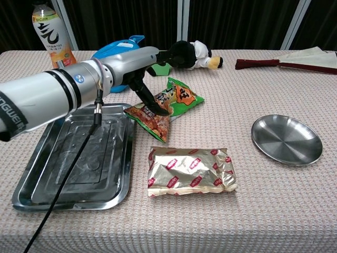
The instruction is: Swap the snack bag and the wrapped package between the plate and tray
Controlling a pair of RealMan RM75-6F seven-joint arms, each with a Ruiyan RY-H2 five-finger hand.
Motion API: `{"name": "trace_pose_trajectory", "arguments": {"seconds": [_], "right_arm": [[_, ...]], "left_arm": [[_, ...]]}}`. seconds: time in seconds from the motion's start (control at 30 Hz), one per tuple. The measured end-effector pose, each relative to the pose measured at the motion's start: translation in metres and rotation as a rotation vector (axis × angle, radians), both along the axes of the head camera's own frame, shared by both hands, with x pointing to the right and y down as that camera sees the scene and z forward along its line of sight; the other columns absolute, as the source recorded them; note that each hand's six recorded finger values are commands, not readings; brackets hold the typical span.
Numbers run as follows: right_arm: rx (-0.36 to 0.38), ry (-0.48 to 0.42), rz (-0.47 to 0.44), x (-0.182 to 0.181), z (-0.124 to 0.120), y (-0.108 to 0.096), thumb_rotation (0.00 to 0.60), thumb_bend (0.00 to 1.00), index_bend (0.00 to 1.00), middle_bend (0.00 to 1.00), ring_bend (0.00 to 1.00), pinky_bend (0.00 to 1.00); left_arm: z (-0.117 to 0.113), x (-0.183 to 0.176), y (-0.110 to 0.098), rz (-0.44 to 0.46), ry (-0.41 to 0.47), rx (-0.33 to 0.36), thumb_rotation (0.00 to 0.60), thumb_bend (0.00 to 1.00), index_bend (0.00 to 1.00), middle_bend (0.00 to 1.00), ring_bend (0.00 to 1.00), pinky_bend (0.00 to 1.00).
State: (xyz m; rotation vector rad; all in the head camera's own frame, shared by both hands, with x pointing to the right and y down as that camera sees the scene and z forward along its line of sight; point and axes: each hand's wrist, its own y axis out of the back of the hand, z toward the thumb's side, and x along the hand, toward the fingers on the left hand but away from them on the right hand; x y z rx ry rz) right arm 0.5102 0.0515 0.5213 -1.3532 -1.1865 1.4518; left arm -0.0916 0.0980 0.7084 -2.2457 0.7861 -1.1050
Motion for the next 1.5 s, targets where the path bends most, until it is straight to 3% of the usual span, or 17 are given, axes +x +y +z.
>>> {"name": "trace_pose_trajectory", "arguments": {"seconds": [0.2,0.4,0.5,0.63,0.7,1.13,1.5], "right_arm": [[-0.005,-0.001,-0.002,-0.001,0.002,0.000,0.600,0.12,0.00,0.00,0.00,0.00],[-0.014,0.000,-0.002,-0.001,0.005,-0.001,0.600,0.12,0.00,0.00,0.00,0.00],[-0.014,0.001,-0.001,-0.002,0.005,-0.001,0.600,0.12,0.00,0.00,0.00,0.00],[-0.015,0.004,0.004,-0.001,0.005,-0.001,0.600,0.12,0.00,0.00,0.00,0.00],[-0.016,0.004,0.008,0.001,0.005,-0.001,0.600,0.12,0.00,0.00,0.00,0.00],[-0.018,0.007,0.009,0.001,0.003,0.000,0.600,0.12,0.00,0.00,0.00,0.00],[-0.018,0.007,0.007,-0.001,0.001,-0.001,0.600,0.12,0.00,0.00,0.00,0.00]], "left_arm": [[0.013,-0.005,-0.001,-0.003,-0.051,-0.013,0.600,0.00,0.09,0.07,0.05,0.21],[0.023,-0.004,0.006,0.036,-0.084,-0.041,0.600,0.00,0.09,0.11,0.15,0.43],[0.023,-0.002,0.008,0.046,-0.085,-0.041,0.600,0.01,0.11,0.20,0.23,0.52],[0.021,0.001,0.007,0.043,-0.082,-0.016,0.600,0.14,0.23,0.37,0.39,0.65],[0.019,0.003,0.007,0.041,-0.079,0.004,0.600,0.19,0.28,0.42,0.43,0.68],[0.021,0.004,0.010,0.070,-0.098,0.053,0.600,0.38,0.48,0.56,0.57,0.82],[-0.016,-0.004,-0.009,0.012,0.018,0.162,0.600,0.41,0.52,0.59,0.60,0.84]]}}
